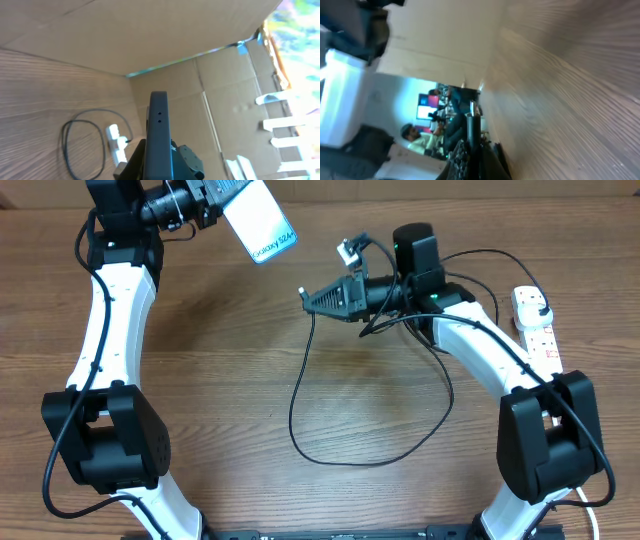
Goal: Plug charger to phone and switch on socket
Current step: 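Lift the plug with the right gripper toward the phone's bottom end, then push the USB-C plug into the phone's bottom port with the right gripper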
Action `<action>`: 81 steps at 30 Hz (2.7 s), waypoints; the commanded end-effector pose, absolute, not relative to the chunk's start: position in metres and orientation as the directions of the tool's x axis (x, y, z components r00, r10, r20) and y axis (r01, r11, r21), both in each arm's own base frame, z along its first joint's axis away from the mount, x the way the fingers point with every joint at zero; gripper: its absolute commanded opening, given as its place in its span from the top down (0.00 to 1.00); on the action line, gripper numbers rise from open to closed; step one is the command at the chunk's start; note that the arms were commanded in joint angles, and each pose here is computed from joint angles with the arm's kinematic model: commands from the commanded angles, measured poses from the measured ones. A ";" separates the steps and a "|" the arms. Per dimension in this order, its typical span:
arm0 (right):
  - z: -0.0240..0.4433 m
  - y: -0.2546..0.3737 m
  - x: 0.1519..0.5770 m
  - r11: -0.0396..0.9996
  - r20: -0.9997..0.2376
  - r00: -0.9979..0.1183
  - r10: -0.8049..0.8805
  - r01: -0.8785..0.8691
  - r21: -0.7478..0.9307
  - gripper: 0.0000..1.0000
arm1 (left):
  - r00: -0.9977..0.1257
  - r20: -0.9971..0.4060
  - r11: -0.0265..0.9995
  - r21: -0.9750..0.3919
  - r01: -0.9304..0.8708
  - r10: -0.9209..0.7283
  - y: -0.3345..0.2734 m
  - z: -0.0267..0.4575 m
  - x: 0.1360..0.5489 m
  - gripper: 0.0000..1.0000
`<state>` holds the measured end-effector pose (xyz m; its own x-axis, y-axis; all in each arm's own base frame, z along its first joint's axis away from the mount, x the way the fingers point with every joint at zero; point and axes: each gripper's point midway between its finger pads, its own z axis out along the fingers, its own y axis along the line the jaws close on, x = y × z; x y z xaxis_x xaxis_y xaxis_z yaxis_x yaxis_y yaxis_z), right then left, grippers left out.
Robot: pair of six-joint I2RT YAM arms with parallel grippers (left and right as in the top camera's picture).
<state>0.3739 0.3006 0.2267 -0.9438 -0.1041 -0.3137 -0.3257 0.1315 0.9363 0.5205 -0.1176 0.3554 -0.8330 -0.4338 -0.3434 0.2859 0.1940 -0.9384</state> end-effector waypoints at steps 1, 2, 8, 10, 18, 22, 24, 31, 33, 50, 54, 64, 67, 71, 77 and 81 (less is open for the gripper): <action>0.274 0.297 0.367 0.022 -0.372 -0.919 -0.128 -0.378 0.926 0.96 | -0.856 -0.270 0.130 -0.963 0.237 -0.440 -0.119 0.373 0.515 0.96; 0.279 0.297 0.368 0.013 -0.384 -0.915 -0.122 -0.388 0.922 0.96 | -0.857 -0.261 0.127 -0.965 0.229 -0.445 -0.119 0.373 0.515 0.96; 0.312 0.299 0.377 -0.035 -0.432 -0.900 -0.060 -0.430 0.902 0.96 | -0.862 -0.143 0.078 -0.990 0.120 -0.486 -0.120 0.372 0.521 0.96; 0.318 0.299 0.380 -0.038 -0.430 -0.902 -0.039 -0.429 0.903 0.96 | -0.860 -0.130 0.073 -0.991 0.108 -0.493 -0.120 0.372 0.522 0.96; 0.343 0.299 0.378 -0.090 -0.462 -0.887 -0.010 -0.459 0.884 0.96 | -0.858 -0.148 0.082 -0.989 0.124 -0.491 -0.123 0.373 0.522 0.96; 0.343 0.299 0.378 -0.090 -0.459 -0.888 -0.010 -0.456 0.885 0.96 | -0.864 -0.185 0.096 -0.983 0.158 -0.468 -0.131 0.372 0.519 0.96; 0.343 0.299 0.379 -0.089 -0.455 -0.890 -0.004 -0.453 0.887 0.96 | -0.868 -0.183 0.094 -0.983 0.157 -0.462 -0.134 0.372 0.518 0.96; 0.344 0.299 0.381 -0.086 -0.445 -0.896 0.010 -0.444 0.892 0.96 | -0.877 -0.190 0.092 -0.982 0.166 -0.441 -0.141 0.373 0.514 0.96; 0.344 0.299 0.381 -0.086 -0.445 -0.896 0.010 -0.444 0.892 0.96 | -0.883 -0.202 0.094 -0.979 0.179 -0.424 -0.142 0.373 0.512 0.96; 0.344 0.300 0.380 -0.087 -0.446 -0.895 0.008 -0.445 0.891 0.96 | -0.891 -0.214 0.094 -0.977 0.193 -0.401 -0.147 0.373 0.508 0.96; 0.344 0.302 0.378 -0.091 -0.449 -0.894 0.001 -0.447 0.890 0.96 | -0.891 -0.214 0.094 -0.977 0.192 -0.400 -0.147 0.373 0.508 0.96; 0.342 0.312 0.371 -0.101 -0.462 -0.887 -0.019 -0.458 0.883 0.96 | -0.903 -0.215 0.088 -0.977 0.196 -0.371 -0.152 0.373 0.503 0.96; 0.342 0.312 0.371 -0.099 -0.457 -0.889 -0.020 -0.453 0.886 0.96 | -0.906 -0.220 0.087 -0.976 0.202 -0.361 -0.153 0.373 0.501 0.96; 0.342 0.312 0.371 -0.098 -0.456 -0.890 -0.021 -0.452 0.887 0.96 | -0.913 -0.224 0.084 -0.975 0.208 -0.341 -0.154 0.373 0.497 0.96; 0.342 0.312 0.371 -0.098 -0.456 -0.890 -0.020 -0.452 0.886 0.96 | -0.919 -0.248 0.084 -0.969 0.233 -0.308 -0.156 0.373 0.492 0.96; 0.338 0.312 0.371 -0.091 -0.458 -0.888 -0.024 -0.455 0.886 0.96 | -0.925 -0.248 0.078 -0.969 0.236 -0.287 -0.157 0.373 0.488 0.96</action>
